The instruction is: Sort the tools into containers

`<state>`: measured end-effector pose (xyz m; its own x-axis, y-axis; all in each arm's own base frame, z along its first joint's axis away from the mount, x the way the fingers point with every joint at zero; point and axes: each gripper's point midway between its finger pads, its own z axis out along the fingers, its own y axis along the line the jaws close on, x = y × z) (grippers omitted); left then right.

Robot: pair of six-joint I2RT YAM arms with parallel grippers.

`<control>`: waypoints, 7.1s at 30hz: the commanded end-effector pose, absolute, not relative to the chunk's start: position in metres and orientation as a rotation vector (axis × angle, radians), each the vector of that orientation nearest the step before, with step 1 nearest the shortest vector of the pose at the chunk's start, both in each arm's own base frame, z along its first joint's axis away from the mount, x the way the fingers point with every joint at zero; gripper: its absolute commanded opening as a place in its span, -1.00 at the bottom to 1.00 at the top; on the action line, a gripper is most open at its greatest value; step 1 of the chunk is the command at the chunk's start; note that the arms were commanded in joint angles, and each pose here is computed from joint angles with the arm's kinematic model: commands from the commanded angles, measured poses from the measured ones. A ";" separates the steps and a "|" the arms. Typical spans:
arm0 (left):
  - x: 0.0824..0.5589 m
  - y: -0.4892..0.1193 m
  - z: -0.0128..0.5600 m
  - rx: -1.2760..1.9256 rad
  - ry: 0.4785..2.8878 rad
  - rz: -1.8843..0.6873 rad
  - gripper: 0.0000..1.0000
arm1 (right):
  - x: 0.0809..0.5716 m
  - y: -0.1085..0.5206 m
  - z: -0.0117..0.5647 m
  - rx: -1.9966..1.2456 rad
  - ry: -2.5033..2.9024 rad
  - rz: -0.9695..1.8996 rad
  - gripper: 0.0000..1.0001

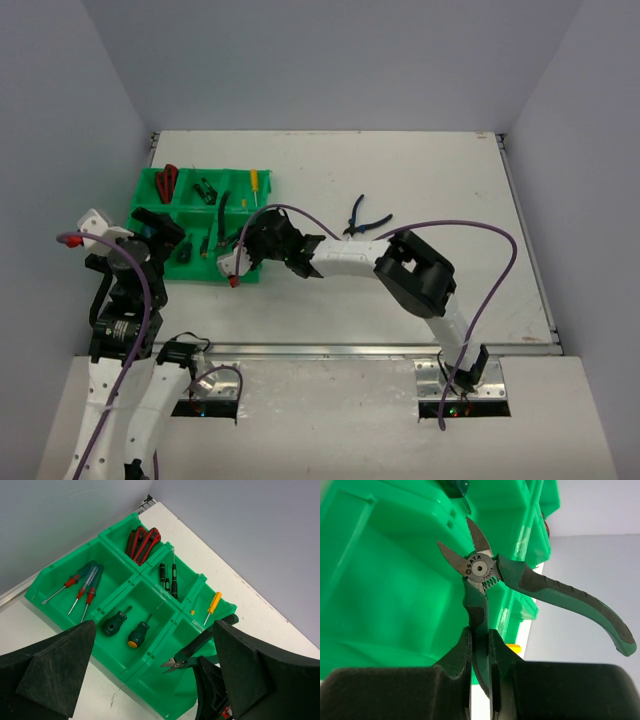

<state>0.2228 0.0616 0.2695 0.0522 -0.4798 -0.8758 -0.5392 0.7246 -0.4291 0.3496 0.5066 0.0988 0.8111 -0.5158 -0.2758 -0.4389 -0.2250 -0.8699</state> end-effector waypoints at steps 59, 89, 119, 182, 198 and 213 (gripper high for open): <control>0.253 0.027 0.259 -0.651 1.705 -0.061 1.00 | 0.436 0.119 0.050 1.216 2.217 -0.069 0.66; 0.256 0.024 0.258 -0.633 1.716 -0.071 1.00 | 0.422 0.164 0.082 1.009 2.223 0.253 -1.00; 0.234 0.046 0.277 -0.746 1.588 -0.023 1.00 | 0.382 0.430 0.218 0.470 1.932 0.397 -1.00; 0.267 -0.005 0.302 -0.312 1.765 -0.070 1.00 | 0.191 0.046 0.292 -0.129 1.828 -0.096 0.98; 0.202 0.035 0.332 -0.424 1.492 0.021 1.00 | 0.174 -0.001 0.287 -0.039 1.807 -0.189 0.98; 0.210 0.029 0.308 -0.433 1.505 -0.016 1.00 | 0.177 0.002 0.280 -0.005 1.808 -0.189 0.98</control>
